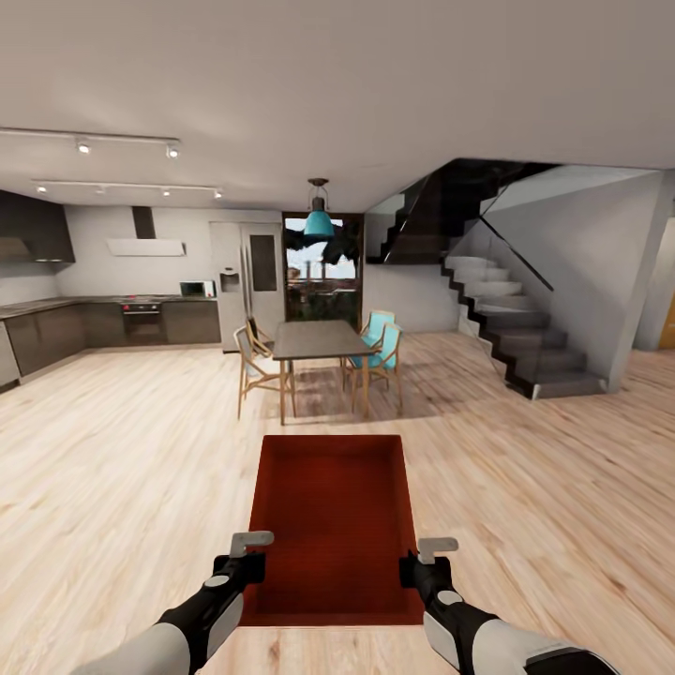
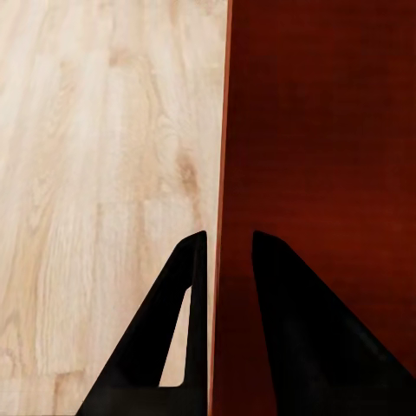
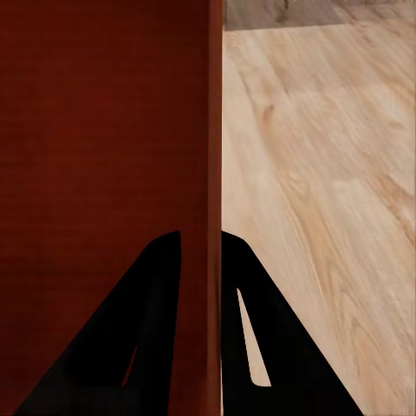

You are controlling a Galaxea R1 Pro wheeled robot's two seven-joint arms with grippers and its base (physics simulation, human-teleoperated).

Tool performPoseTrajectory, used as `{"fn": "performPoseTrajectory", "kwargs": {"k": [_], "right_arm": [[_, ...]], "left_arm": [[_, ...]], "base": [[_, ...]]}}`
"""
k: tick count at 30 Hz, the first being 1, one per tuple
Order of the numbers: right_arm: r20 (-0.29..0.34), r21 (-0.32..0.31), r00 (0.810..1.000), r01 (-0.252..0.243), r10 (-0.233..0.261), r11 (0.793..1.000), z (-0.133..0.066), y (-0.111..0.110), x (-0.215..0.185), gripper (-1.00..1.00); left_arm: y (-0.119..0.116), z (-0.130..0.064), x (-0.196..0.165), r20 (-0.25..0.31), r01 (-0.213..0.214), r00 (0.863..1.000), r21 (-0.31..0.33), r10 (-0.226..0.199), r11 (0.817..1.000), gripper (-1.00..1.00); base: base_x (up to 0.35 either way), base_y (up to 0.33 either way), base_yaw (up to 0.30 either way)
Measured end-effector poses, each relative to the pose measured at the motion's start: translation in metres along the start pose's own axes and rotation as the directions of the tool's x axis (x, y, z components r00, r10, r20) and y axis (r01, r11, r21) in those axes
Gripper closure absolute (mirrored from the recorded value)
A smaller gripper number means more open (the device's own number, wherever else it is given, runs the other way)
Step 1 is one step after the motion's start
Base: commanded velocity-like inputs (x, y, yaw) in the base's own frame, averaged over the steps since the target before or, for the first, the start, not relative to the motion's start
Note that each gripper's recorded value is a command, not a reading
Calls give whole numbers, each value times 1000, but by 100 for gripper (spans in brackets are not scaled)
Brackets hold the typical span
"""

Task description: Move the two storage containers from the living room to the garage. In the garage, place one container on the floor and stack the other container on top of it (either order is fine).

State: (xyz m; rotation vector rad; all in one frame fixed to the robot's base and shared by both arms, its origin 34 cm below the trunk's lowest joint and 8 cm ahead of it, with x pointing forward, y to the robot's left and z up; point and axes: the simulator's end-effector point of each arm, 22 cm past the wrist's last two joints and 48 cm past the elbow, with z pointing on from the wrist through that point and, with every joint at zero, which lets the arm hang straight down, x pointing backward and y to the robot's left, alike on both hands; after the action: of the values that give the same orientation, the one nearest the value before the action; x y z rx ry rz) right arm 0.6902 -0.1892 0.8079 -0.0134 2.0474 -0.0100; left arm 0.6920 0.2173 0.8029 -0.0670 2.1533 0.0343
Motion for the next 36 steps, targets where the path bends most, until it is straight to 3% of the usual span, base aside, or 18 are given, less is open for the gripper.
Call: {"fn": "performPoseTrajectory", "kwargs": {"k": [36], "right_arm": [[0,0,1000,0,0,1000,0,0,0,100]], "left_arm": [[0,0,0,-1,0,1000,0,0,1000,100]], "base": [[321,0,-231]]}}
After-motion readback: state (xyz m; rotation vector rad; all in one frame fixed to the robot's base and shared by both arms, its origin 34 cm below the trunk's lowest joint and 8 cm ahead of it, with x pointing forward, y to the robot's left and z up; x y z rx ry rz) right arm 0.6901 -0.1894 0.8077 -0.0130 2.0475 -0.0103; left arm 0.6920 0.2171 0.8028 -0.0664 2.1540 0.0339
